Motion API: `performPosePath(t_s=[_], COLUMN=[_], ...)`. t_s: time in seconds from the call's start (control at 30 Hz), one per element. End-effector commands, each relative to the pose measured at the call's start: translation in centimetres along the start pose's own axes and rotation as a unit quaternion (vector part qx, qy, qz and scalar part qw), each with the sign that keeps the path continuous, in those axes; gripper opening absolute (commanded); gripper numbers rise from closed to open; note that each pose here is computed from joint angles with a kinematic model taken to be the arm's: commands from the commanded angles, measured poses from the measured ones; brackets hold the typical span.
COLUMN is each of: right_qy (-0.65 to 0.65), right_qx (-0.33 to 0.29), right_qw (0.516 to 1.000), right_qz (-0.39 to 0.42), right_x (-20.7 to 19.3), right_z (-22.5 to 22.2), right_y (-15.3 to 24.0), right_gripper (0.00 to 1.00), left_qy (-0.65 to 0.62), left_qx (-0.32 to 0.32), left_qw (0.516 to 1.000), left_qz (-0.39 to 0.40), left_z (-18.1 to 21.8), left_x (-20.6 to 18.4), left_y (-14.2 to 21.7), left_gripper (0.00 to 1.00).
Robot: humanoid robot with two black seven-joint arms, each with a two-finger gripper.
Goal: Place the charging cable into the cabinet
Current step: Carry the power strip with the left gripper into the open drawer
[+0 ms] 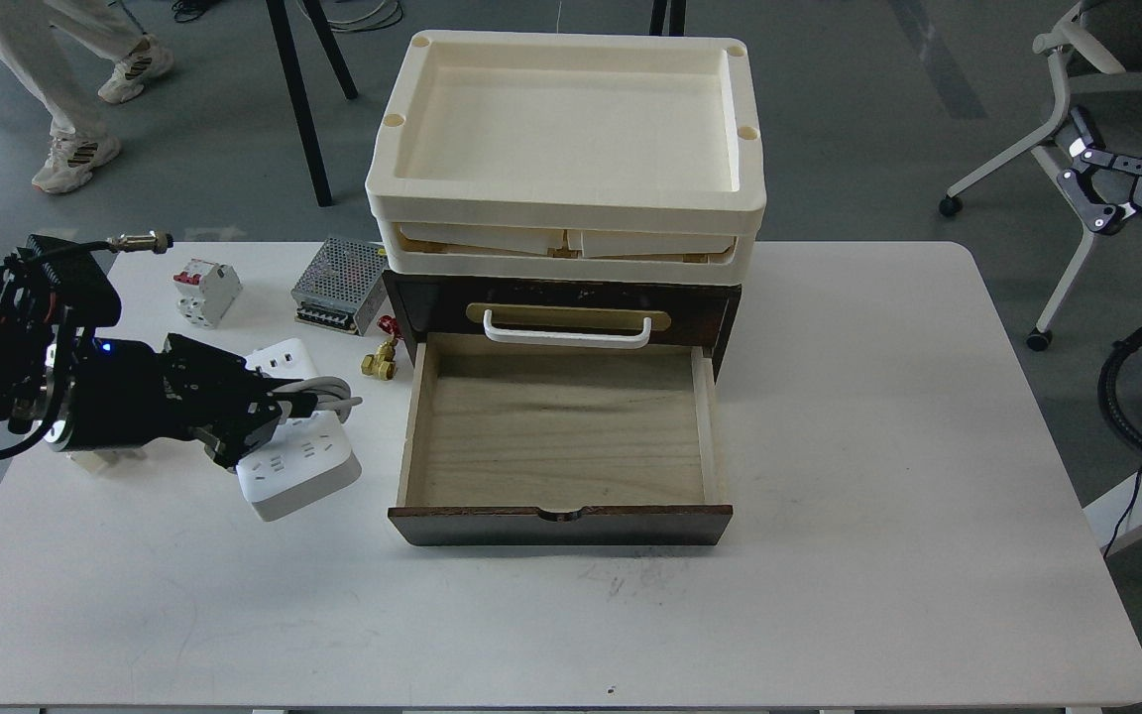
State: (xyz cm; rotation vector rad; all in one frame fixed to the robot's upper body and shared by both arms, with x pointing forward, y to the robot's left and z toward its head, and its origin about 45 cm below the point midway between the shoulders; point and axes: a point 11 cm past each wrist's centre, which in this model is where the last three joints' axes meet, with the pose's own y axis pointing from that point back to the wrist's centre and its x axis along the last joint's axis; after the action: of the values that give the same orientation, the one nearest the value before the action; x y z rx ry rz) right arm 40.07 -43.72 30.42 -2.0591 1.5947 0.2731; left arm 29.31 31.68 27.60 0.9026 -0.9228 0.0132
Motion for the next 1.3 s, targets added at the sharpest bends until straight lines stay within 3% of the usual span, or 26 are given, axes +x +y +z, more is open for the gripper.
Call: performPosePath(t_s=[0.0,0.13,0.3,0.53,1.0,1.27], right_qy=[0.002,0.005,0.004,0.004,0.004,0.004], right_qx=[0.001,0.001,0.001,-0.004,-0.003,-0.003], right_qw=[1.000,1.000,1.000,1.000,1.000,1.000], right_qz=[0.000,0.001,0.002,0.008,0.010,0.010], right_x=[0.0,0.1,0.2,0.6,0.7,0.7], right_z=[-0.2,-0.4,-0.4,-0.1,0.0,0.0], right_y=[0.0,0.1,0.1,0.6,0.7,0.8], right_gripper=[1.00,1.00,1.00,1.00,1.00,1.00], left_qy=[0.083,0.159,0.203,0.246,0.304,0.316], left_qx=[-0.091,-0.177,-0.219,-0.198,-0.144,-0.132], left_qw=[0.992,0.970,0.952,0.947,0.940,0.937], left_qz=[0.023,0.054,0.062,0.064,0.056,0.062], left_z=[3.7,5.9,6.2,3.8,0.0,-1.0], left_x=[2.6,5.4,6.4,5.7,1.9,1.8], left_y=[-1.3,-3.7,-8.3,-12.4,-14.8,-15.3], left_gripper=[0.00,0.00,0.00,0.00,0.00,0.00])
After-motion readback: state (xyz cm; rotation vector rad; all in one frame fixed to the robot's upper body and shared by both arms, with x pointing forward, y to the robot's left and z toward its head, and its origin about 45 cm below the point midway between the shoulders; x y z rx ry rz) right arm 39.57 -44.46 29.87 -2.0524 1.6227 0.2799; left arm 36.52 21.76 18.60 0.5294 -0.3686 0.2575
